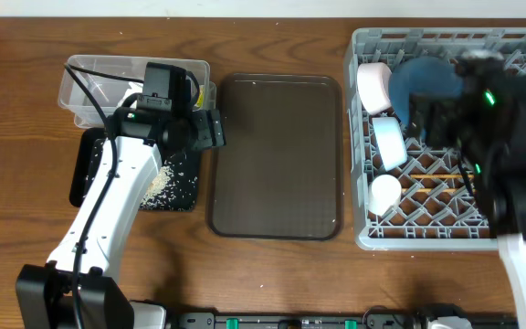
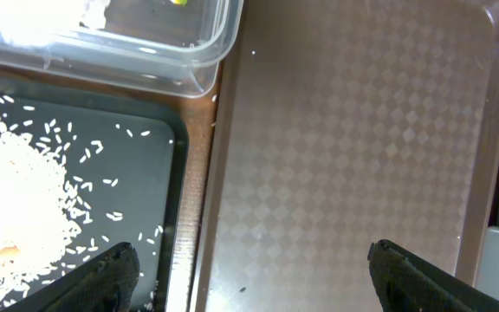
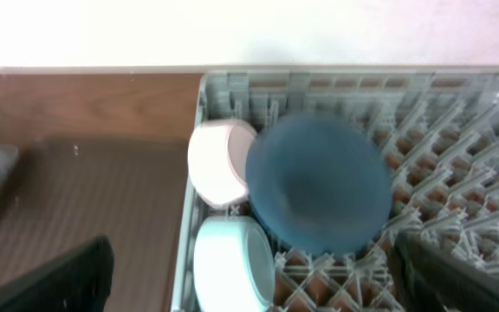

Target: Sort waste into correct bins and load items into the dishwasher rack

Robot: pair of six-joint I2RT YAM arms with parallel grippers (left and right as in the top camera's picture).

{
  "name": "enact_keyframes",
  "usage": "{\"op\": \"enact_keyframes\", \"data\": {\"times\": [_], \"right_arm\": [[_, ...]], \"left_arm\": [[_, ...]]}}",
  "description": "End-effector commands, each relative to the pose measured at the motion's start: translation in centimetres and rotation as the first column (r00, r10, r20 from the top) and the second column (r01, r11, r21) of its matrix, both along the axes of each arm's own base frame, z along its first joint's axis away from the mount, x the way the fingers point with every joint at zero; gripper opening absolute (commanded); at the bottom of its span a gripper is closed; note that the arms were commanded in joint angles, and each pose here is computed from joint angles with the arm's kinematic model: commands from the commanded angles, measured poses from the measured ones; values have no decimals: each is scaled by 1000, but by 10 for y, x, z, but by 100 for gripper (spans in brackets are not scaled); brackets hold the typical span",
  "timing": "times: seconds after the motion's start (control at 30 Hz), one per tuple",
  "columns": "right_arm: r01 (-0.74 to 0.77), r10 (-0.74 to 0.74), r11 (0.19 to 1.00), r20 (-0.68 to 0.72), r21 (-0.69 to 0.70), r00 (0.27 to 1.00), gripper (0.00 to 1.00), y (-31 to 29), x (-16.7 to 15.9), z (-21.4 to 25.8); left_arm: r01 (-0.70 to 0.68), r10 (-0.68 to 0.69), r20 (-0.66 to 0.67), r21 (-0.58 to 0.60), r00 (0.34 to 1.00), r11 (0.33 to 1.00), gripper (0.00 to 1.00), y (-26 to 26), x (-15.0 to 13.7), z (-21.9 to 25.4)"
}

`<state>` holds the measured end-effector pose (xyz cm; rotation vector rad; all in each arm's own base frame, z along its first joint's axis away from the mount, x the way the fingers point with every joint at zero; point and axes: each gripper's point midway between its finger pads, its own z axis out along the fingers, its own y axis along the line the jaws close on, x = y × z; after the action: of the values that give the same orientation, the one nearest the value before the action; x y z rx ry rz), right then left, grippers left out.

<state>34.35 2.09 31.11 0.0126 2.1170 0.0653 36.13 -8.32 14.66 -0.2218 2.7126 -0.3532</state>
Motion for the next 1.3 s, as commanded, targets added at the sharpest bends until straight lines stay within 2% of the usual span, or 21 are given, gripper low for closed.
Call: {"op": "enact_keyframes", "data": {"times": [0.0, 0.33, 0.6, 0.83, 1.0, 1.27], "right_arm": [[-45, 45, 999, 24, 3, 999, 99, -2, -18, -27], [-28, 30, 1000, 274, -8, 961, 99, -9, -67, -94], [-81, 76, 997, 370, -2, 926, 99, 0, -92, -150], [-86, 81, 996, 415, -5, 906, 99, 2, -96, -164], [-81, 89, 996, 468, -37, 879, 99, 1, -98, -151], [-91, 98, 995, 465, -37, 880, 99, 4, -99, -152]], "left_arm": [[-4, 3, 16, 12, 1000, 1000, 88, 3, -1, 5], [-4, 3, 16, 12, 1000, 1000, 88, 3, -1, 5], [-4, 3, 16, 12, 1000, 1000, 88, 3, -1, 5], [-4, 3, 16, 12, 1000, 1000, 88, 3, -1, 5], [-4, 3, 16, 12, 1000, 1000, 88, 3, -1, 5], [-4, 3, 16, 12, 1000, 1000, 88, 3, -1, 5]]}}
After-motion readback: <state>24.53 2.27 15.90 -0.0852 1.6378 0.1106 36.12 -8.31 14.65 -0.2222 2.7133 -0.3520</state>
